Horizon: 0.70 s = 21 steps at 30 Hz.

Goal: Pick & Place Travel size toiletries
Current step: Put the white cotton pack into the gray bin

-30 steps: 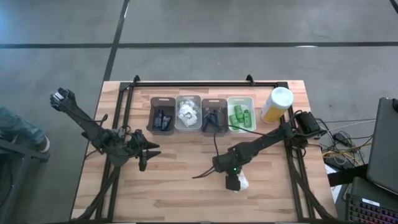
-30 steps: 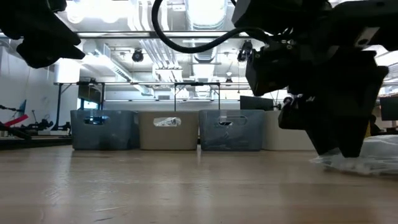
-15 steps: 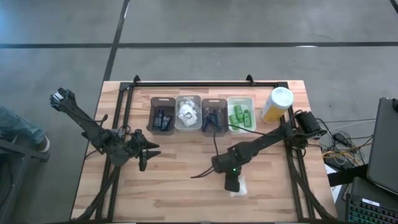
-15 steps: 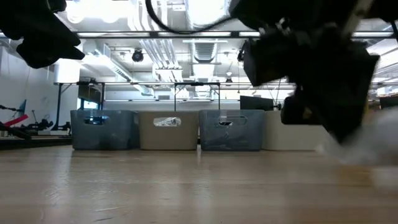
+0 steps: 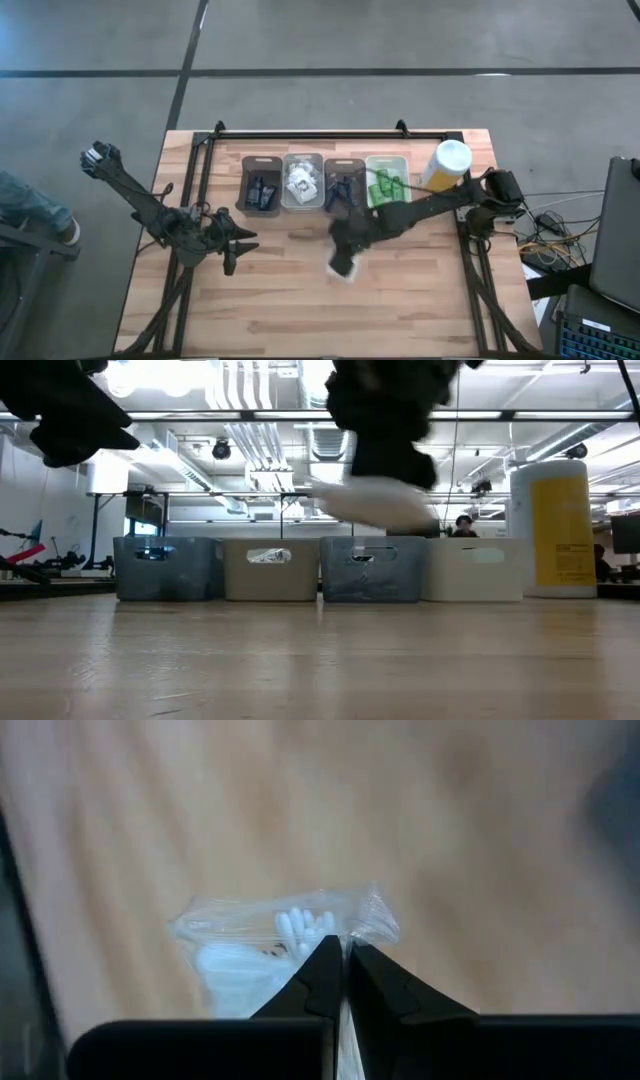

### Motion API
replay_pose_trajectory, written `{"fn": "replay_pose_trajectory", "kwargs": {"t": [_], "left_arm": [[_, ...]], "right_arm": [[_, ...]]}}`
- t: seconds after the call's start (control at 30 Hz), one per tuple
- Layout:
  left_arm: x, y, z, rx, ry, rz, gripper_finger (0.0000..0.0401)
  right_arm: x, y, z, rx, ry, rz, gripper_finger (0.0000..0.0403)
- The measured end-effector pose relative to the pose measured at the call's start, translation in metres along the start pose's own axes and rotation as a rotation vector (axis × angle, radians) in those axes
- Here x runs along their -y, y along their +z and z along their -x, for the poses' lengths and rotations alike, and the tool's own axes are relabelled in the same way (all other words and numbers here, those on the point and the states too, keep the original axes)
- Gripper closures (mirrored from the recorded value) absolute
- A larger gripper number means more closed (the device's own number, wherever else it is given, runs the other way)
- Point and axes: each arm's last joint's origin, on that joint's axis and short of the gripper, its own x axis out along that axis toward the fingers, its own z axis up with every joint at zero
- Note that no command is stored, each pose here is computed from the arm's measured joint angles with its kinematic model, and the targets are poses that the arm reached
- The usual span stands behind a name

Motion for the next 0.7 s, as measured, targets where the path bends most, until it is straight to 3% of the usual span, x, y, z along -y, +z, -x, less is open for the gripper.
{"fn": "replay_pose_trajectory", "kwargs": {"t": [0.17,0.3,0.47,0.7], "left_arm": [[0.001,0.006,-0.002,0.094,0.040,-0.003,0.0246],[0.001,0.015,-0.003,0.198,0.087,0.030,0.0245],[0.000,0.024,-0.008,0.238,0.083,0.086,0.0245],[-0.005,0.038,-0.020,0.275,0.096,0.092,0.0211]], "right_arm": [[0.001,0.037,0.026,0.384,-0.072,-0.182,0.0394],[-0.007,0.052,0.036,0.577,-0.106,-0.215,0.0394],[-0.016,0.061,0.041,0.724,-0.071,-0.207,0.0394],[-0.017,0.063,0.038,0.739,-0.078,-0.203,0.0394]]}}
